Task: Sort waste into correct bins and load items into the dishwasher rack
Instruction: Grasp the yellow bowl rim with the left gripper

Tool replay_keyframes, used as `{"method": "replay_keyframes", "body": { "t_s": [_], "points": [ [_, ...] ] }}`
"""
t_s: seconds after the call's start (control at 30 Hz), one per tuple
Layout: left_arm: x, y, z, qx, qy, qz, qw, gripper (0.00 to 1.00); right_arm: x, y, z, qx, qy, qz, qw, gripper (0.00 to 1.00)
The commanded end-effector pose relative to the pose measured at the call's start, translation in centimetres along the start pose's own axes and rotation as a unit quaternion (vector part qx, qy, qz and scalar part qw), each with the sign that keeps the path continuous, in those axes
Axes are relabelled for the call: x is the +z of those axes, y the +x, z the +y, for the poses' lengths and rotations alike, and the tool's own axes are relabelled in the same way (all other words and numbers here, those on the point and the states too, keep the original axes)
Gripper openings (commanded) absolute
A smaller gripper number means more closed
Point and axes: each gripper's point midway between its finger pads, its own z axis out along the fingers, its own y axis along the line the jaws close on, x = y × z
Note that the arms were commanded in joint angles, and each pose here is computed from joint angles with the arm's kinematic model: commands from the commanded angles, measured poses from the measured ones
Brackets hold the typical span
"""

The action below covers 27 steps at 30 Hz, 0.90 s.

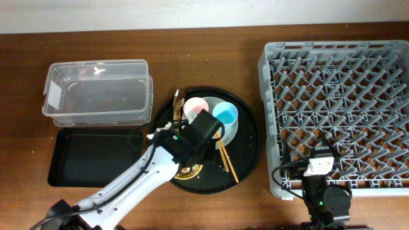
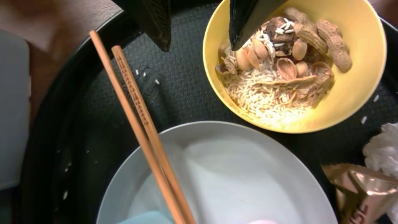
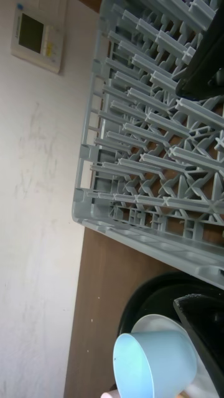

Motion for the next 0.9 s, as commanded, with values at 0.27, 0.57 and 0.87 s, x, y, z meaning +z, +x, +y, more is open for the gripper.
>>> {"method": "replay_keyframes", "body": {
  "t_s": [0.27,0.57,0.87],
  "points": [
    [2.0,-0.6,-0.4,0.011,-0.032,-0.009,0.999,0.26,0.0,0.3,0.0,0.002,0.003,0.003,1.000,0.98],
    [3.7,-0.2,0.2,0.014,-0.054,0.005,0.998,0.26,0.0,0.3,0.0,0.002,0.003,0.003,1.000,0.98],
    [5.7,0.8,0.6,0.017,-0.069,0.033,0.997,0.25,0.0,0.3,0.0,0.002,0.003,0.003,1.000,0.98]
  ]
}}
